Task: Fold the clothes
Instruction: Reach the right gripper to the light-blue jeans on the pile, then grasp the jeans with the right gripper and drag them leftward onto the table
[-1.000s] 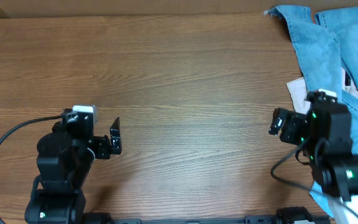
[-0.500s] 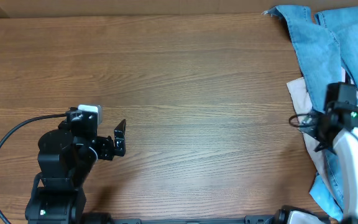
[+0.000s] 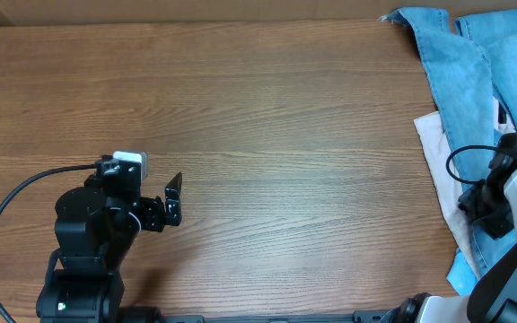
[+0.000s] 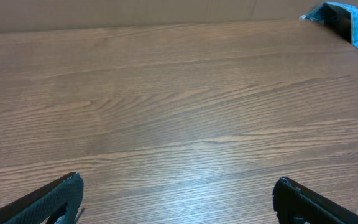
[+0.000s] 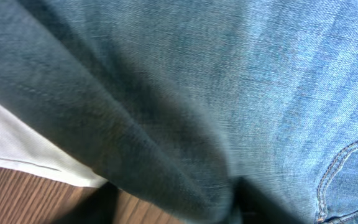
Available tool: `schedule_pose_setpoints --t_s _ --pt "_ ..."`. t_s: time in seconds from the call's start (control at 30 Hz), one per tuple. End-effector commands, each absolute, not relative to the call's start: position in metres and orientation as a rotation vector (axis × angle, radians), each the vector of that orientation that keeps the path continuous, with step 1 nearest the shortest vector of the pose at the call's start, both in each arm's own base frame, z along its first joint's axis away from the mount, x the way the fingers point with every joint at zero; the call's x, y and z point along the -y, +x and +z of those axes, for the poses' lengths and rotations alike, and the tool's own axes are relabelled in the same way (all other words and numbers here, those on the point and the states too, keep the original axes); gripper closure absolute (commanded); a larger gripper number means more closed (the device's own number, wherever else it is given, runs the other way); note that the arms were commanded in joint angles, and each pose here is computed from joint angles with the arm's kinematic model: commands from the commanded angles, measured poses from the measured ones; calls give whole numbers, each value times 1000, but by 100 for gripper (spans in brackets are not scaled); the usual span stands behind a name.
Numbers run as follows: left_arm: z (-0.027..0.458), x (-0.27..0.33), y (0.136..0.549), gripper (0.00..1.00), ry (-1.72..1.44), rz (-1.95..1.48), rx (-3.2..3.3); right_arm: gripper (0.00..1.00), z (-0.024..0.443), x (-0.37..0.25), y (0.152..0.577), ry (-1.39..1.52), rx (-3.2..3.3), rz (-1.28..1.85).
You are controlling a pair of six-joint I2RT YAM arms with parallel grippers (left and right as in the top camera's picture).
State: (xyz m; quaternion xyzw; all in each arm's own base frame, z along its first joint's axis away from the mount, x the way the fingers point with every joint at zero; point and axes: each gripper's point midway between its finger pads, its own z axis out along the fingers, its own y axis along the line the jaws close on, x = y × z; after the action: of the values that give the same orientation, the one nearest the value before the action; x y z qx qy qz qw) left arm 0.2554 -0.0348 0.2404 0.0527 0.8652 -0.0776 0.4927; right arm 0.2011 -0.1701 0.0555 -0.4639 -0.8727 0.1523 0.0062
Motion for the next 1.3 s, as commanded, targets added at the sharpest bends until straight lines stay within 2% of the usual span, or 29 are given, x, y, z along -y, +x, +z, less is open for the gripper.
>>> schedule_pose_setpoints --t_s 0.0,0.07,0.33,0.57,0.73,0.87,0.93,1.03,1.27 --pt "253 39 255 0 134 -214 -2067 87 59 173 208 -1499 2737 459" --pt "253 39 255 0 134 -214 -2067 96 59 173 208 -1499 2737 459" --pt "253 39 255 0 134 -214 -2067 96 61 161 220 -1497 2774 331" --pt "253 39 256 0 134 -213 -2066 96 129 127 260 -1306 2991 245" --pt "253 39 256 0 134 -213 -2067 96 207 58 295 -942 3333 147" --pt "253 39 255 0 134 -213 -2067 95 248 -31 311 -528 3541 -112" --pt "253 39 255 0 134 -213 -2067 93 253 -78 311 -310 3578 -251" --pt "253 39 255 0 134 -213 -2067 93 247 -127 310 -135 3572 -339" --pt "253 39 255 0 134 -213 -2067 89 202 -207 329 137 3524 -380"
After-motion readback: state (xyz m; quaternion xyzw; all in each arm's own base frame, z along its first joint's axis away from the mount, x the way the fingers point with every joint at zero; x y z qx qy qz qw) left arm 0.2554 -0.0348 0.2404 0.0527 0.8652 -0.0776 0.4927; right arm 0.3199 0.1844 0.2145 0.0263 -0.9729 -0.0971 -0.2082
